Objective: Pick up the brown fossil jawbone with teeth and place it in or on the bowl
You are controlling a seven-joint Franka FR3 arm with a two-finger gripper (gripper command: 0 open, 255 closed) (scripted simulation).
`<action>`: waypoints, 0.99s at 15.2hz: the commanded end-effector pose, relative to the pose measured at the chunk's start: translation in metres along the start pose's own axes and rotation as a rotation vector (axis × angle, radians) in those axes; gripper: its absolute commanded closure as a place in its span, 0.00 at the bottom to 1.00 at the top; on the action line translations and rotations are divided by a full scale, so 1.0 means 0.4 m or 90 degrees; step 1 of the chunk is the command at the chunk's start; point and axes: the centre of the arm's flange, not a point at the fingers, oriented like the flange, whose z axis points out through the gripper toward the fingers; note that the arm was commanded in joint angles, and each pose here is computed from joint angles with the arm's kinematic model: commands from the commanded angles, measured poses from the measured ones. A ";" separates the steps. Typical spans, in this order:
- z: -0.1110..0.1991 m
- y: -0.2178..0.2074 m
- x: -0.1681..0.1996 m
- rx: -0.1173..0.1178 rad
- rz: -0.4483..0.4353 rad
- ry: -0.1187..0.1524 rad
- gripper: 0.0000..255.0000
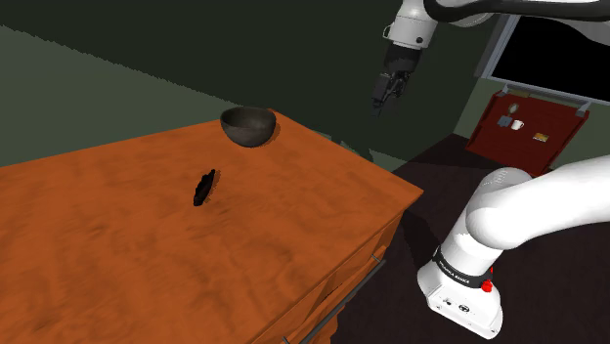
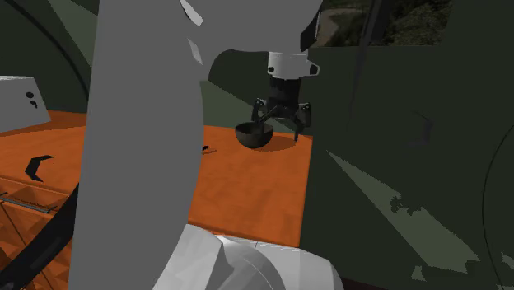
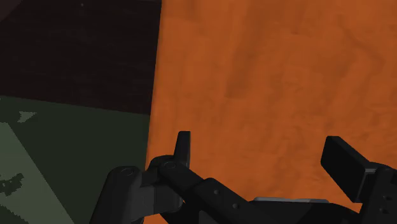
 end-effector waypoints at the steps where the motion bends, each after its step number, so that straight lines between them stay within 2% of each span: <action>1: 0.000 0.000 0.000 0.000 0.000 0.000 0.00; 15: 0.168 -0.418 0.112 -0.007 0.200 0.003 0.00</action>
